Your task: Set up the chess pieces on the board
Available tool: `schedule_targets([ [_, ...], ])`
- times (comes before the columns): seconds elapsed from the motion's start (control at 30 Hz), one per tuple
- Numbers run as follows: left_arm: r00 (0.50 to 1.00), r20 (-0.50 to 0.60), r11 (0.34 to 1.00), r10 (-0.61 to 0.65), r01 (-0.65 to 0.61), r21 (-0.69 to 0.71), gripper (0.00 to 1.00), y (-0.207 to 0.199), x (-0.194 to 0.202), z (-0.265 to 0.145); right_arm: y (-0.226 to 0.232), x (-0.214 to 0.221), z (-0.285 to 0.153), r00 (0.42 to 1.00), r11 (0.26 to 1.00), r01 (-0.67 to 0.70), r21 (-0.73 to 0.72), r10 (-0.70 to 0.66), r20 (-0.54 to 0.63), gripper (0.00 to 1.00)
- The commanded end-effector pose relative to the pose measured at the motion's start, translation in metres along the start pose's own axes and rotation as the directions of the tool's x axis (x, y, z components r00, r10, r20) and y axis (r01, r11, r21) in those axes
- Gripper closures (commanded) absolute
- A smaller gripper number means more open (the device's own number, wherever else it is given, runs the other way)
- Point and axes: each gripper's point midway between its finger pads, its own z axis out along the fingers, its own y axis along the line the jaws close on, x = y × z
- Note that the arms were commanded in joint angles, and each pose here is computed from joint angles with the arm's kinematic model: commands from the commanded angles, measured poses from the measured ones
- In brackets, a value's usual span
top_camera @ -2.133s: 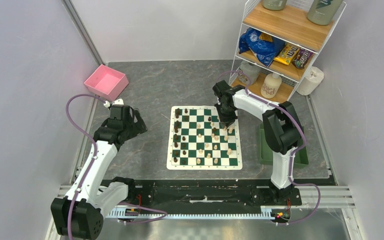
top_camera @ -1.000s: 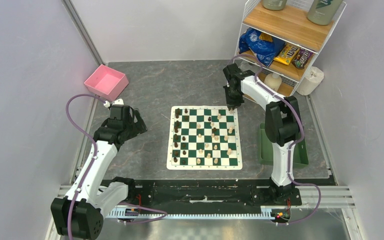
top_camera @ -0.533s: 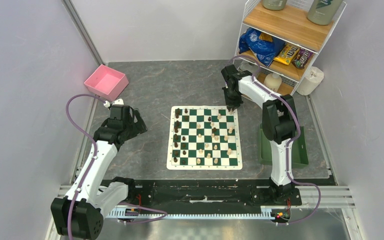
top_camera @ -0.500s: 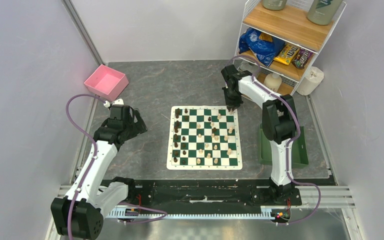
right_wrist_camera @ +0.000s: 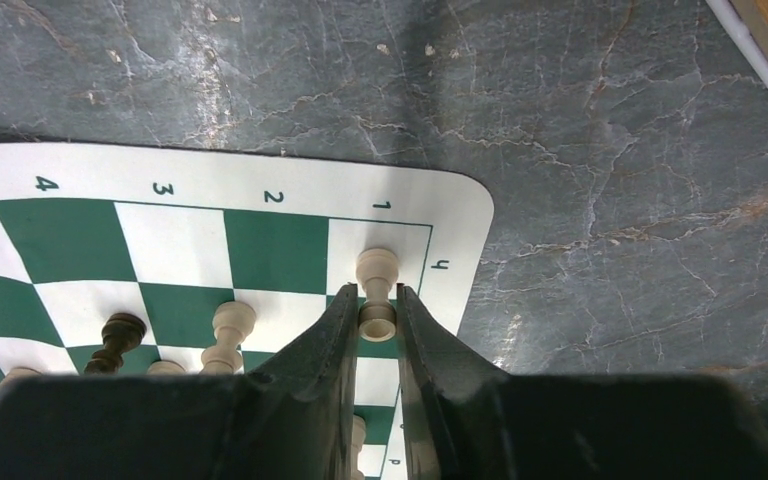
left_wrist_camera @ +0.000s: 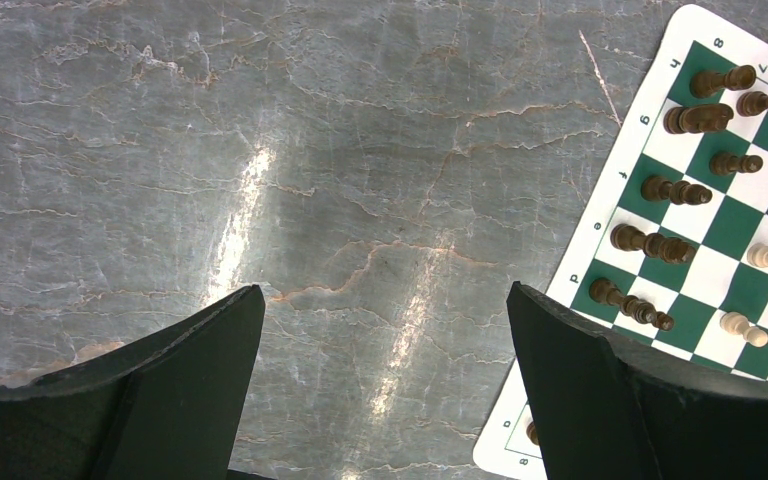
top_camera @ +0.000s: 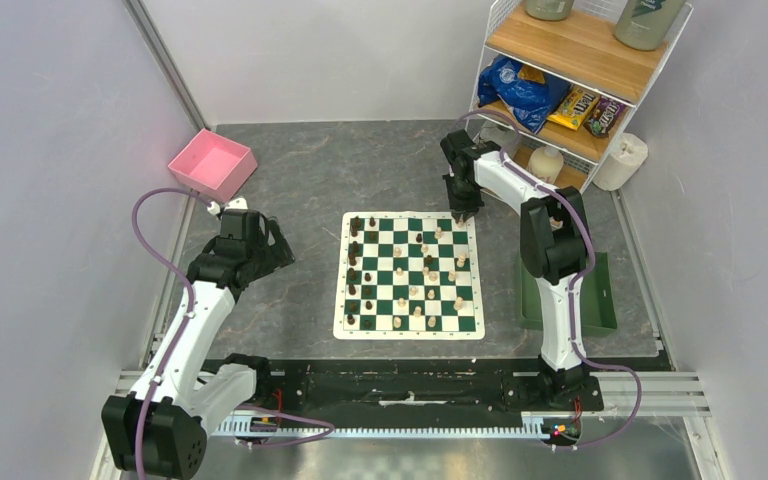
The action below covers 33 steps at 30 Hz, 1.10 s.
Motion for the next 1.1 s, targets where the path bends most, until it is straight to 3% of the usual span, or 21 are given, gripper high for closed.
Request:
schedule_targets([
  [0.0, 0.999, 0.036, 1.0, 0.017, -0.017, 0.021, 0.02, -0.006, -0.015, -0.005, -0.004, -0.003, 0.005, 1.0, 1.0, -0.007, 0.006, 0.007, -0.006, 0.71],
  [0.27, 0.999, 0.039, 1.0, 0.018, -0.019, 0.025, 0.02, -0.006, -0.015, -0.007, -0.004, -0.01, -0.004, 1.0, 1.0, -0.001, 0.006, 0.001, 0.008, 0.54],
  [0.47, 0.999, 0.048, 0.999, 0.016, -0.017, 0.029, 0.02, -0.006, -0.015, -0.009, -0.003, -0.025, -0.03, 0.998, 1.0, -0.002, -0.01, 0.003, 0.064, 0.48],
  [0.57, 0.999, 0.052, 0.999, 0.015, -0.016, 0.032, 0.01, -0.006, -0.016, -0.009, -0.004, -0.028, -0.045, 0.996, 1.0, -0.016, -0.018, 0.018, 0.092, 0.4],
  [0.83, 0.998, 0.065, 0.999, 0.013, -0.015, 0.036, 0.01, -0.005, -0.017, -0.012, 0.001, -0.007, -0.075, 0.99, 0.998, -0.033, -0.052, 0.04, 0.134, 0.28],
  [1.07, 0.997, 0.08, 1.0, 0.006, -0.008, 0.029, 0.0, -0.004, -0.02, -0.013, 0.033, 0.016, -0.104, 0.981, 0.99, 0.0, -0.143, 0.028, 0.19, 0.16],
])
